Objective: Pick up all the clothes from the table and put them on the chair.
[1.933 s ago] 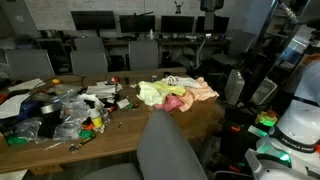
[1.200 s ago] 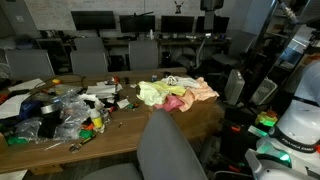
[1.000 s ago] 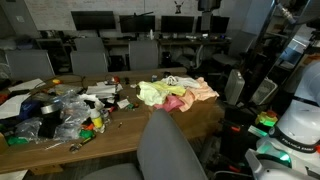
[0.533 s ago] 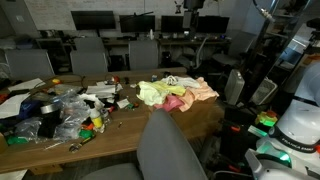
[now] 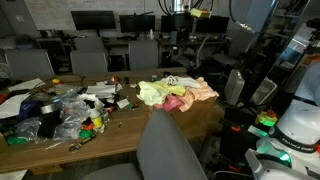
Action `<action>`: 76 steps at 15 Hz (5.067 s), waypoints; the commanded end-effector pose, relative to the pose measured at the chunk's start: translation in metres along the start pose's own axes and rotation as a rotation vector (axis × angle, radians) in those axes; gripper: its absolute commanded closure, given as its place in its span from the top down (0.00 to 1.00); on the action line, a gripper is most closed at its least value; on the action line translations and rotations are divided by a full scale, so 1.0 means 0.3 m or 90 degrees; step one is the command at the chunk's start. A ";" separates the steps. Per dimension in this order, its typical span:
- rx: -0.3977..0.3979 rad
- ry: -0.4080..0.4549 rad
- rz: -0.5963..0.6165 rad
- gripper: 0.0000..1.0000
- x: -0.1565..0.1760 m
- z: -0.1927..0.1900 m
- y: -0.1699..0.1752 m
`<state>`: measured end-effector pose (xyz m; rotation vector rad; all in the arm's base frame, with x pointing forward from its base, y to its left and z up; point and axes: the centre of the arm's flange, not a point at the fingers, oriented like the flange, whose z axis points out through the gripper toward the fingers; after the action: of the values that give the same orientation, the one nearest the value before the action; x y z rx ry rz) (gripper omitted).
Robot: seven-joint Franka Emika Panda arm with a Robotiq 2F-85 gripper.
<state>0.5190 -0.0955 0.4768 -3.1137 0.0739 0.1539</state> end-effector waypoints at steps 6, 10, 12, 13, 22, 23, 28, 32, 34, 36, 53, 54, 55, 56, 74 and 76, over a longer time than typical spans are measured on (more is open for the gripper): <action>0.010 -0.044 0.072 1.00 0.087 0.211 0.003; 0.026 -0.074 0.106 1.00 0.096 0.321 0.030; 0.049 -0.079 0.120 1.00 0.102 0.369 0.042; 0.066 -0.078 0.131 1.00 0.103 0.391 0.044; 0.073 -0.002 0.271 1.00 0.232 0.571 0.163; 0.050 0.006 0.290 1.00 0.242 0.596 0.183; -0.025 0.037 0.359 1.00 0.293 0.697 0.261; -0.033 0.047 0.389 1.00 0.335 0.743 0.250; -0.022 0.036 0.389 1.00 0.346 0.766 0.220; -0.009 0.021 0.388 1.00 0.351 0.790 0.189; 0.034 -0.081 0.423 1.00 0.291 0.962 0.189; 0.036 -0.084 0.424 1.00 0.291 0.964 0.191; 0.037 -0.088 0.426 1.00 0.286 0.965 0.191; 0.039 -0.091 0.427 1.00 0.284 0.965 0.192; 0.064 -0.147 0.411 1.00 0.229 0.998 0.175; 0.066 -0.157 0.410 1.00 0.221 1.005 0.180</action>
<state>0.5566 -0.1407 0.1690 -2.8368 1.0511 0.4905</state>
